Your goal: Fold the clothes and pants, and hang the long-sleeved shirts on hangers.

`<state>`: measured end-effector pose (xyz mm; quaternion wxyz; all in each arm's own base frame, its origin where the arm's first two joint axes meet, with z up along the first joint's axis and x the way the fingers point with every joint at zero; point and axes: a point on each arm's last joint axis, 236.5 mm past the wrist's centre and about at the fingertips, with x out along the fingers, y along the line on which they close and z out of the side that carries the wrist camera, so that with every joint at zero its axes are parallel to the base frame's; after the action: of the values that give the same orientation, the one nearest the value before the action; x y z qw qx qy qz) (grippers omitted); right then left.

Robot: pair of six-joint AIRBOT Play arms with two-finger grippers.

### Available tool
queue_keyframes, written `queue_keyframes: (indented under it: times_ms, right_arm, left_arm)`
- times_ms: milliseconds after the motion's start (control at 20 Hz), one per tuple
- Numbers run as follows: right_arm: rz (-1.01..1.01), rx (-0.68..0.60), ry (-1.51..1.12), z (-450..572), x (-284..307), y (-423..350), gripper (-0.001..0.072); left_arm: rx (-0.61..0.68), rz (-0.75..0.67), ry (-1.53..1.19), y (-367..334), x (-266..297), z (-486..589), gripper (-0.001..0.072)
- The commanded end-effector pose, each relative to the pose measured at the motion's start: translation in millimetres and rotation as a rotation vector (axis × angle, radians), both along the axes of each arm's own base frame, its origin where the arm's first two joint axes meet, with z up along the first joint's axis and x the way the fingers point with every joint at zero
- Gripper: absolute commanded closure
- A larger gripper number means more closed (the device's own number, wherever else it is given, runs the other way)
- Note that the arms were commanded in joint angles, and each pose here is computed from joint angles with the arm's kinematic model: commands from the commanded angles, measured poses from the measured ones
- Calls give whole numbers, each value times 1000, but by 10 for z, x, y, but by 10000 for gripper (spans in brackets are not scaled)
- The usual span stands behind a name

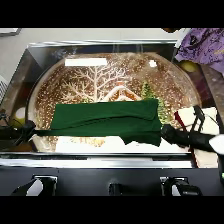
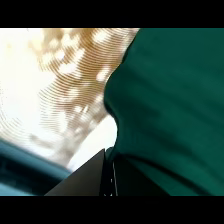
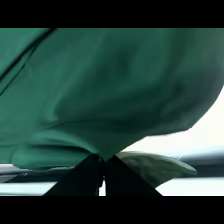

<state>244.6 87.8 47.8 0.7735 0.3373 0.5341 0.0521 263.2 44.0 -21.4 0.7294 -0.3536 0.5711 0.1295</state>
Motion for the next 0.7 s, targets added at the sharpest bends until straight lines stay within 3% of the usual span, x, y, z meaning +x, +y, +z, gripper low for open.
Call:
queue_keyframes:
  times_ms: [0, 150, 300, 650]
  right_arm:
    - [44, -65, -43, -85, 538, -133, 683]
    - [67, -88, -33, -201, 1039, -217, 682]
    - [97, -98, -3, -374, 1379, -261, 682]
    - [99, -117, 48, -911, 1813, -365, 682]
  left_arm:
    - [44, 57, -156, 139, 391, 98, 687]
    - [91, 48, -229, 162, 711, 75, 687]
    - [127, -52, -273, 34, 1151, 40, 687]
    - [94, -151, -199, -143, 1891, -371, 687]
